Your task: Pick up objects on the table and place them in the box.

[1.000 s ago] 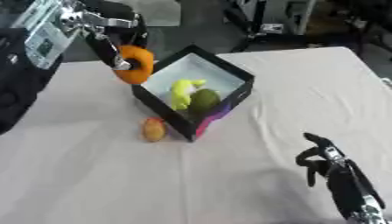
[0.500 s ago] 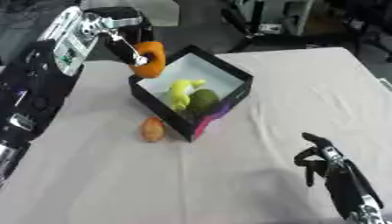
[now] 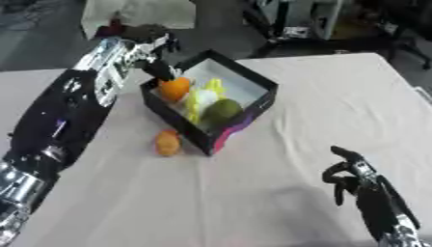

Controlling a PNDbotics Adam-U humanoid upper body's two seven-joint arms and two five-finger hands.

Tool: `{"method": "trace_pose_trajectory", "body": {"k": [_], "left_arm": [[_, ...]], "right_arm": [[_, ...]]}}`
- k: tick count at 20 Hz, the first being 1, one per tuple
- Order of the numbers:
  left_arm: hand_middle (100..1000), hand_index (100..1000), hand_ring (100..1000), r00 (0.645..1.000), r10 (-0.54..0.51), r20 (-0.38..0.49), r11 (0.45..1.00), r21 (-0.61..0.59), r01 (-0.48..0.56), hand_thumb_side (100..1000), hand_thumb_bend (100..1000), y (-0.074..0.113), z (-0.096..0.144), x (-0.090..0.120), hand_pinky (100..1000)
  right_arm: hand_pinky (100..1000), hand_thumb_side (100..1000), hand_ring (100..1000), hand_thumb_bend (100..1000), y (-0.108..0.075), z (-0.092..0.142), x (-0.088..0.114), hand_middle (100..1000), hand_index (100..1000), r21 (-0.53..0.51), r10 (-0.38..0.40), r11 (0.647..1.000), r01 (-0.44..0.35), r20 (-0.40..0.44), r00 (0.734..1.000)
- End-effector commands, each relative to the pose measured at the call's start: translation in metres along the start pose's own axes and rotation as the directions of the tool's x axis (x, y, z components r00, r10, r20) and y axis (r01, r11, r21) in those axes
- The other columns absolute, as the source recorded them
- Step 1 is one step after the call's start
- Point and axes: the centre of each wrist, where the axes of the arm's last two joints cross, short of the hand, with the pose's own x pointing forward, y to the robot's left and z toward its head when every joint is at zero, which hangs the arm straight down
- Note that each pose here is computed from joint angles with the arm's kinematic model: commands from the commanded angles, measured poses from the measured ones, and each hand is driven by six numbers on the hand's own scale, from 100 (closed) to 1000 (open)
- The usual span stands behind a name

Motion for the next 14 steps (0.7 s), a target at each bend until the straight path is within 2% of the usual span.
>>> {"method": "trace_pose_trajectory", "body": {"k": [1,4,5,9,14], "left_arm": [[744,838,672,0.998,-0.034,-0.055,0.998,0.05,0.037,474,163,-0.003,-0.003,0.011,720],[744,838,672,0.994,-0.068,-0.083,0.994,0.077,0.075,474,163,-0.014,-0.006,0.015,720],[826,903,752,0.993,-0.079,-0.087,0.992,0.095,0.088,756,288,-0.014,-0.006,0.014,746],[857,902,786,0.991,-0.118,-0.063,0.97,0.206,0.129,766,254,0.0,-0.002,0.004,772],[824,892,753,0.978,-0.207,0.012,0.936,0.294,0.195,749,246,0.029,0.012,-0.014,766]], "right_arm": [[736,1000,235,100,-0.001,-0.003,0.005,507,891,0.006,0.007,1.0,-0.007,0.021,1.0],[736,1000,235,100,-0.001,-0.003,0.005,507,891,0.007,0.007,1.0,-0.007,0.021,1.0],[736,1000,235,100,-0.001,-0.003,0.005,507,891,0.006,0.007,1.0,-0.007,0.021,1.0],[736,1000,235,100,-0.002,-0.002,0.005,507,891,0.0,0.009,1.0,-0.009,0.02,1.0],[736,1000,236,100,-0.004,-0.001,0.005,507,890,-0.009,0.016,1.0,-0.015,0.016,1.0]]}}
